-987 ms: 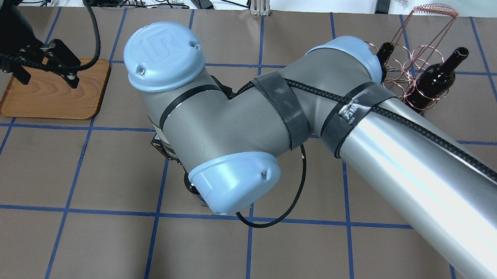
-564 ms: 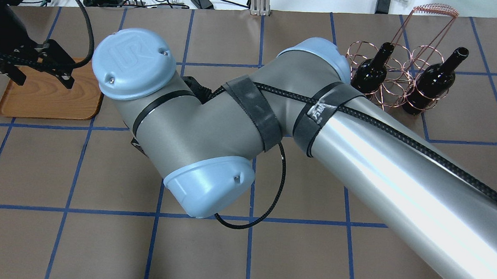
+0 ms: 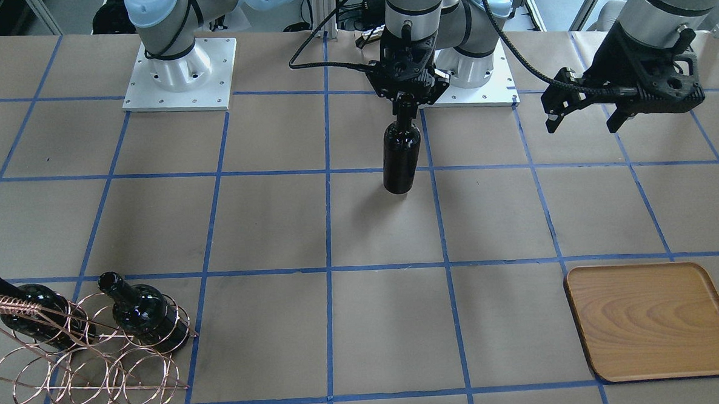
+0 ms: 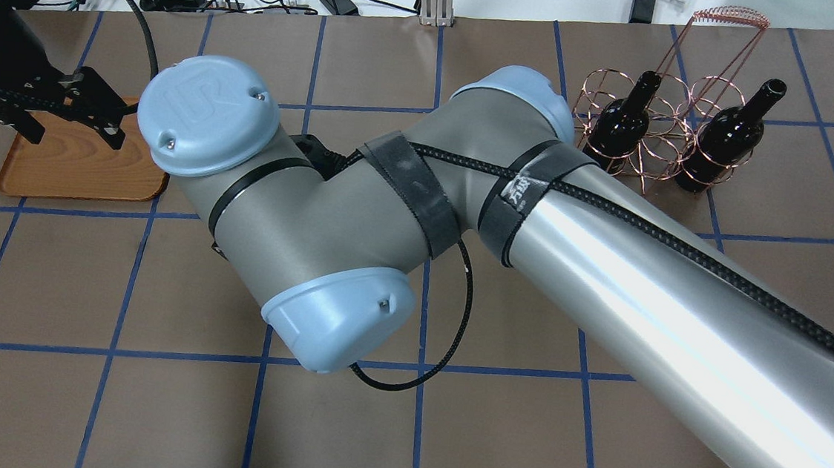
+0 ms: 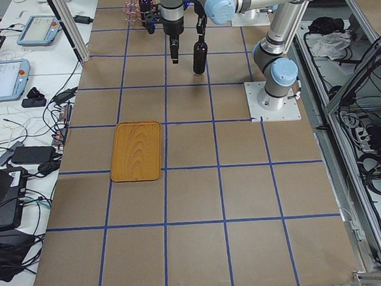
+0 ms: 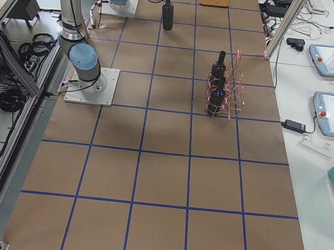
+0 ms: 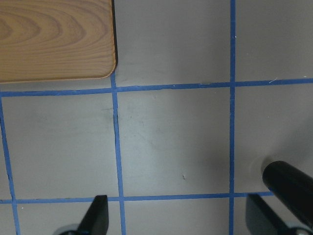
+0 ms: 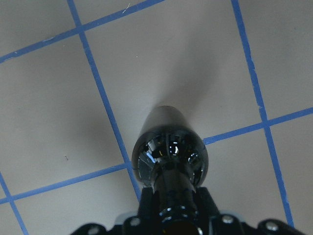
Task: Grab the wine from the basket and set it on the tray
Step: 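Carry the bottle across toward the left gripper with the right arm, then set the bottle upright on the table and release it with the right gripper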
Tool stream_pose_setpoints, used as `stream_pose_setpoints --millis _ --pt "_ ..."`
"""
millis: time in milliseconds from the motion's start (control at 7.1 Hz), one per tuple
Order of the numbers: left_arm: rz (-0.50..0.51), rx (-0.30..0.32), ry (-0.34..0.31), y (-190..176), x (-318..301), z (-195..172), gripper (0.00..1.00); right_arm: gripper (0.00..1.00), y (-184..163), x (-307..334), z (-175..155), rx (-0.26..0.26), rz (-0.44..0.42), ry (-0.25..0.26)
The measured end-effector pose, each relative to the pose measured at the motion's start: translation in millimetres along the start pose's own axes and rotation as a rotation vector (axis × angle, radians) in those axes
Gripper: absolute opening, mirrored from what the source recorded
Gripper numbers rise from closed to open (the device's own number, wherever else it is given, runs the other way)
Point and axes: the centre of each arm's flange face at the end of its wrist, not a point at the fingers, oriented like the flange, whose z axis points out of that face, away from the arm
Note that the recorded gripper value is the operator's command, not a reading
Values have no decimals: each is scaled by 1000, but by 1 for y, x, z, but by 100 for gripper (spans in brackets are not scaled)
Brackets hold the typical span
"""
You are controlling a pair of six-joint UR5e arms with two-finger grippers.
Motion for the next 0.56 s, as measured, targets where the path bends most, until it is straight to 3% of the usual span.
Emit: stream_pose_setpoints --millis 282,564 --pt "26 0 6 -1 0 2 100 99 -2 0 1 25 0 12" --pt "38 -2 9 -1 1 3 100 99 -4 1 -3 41 -1 11"
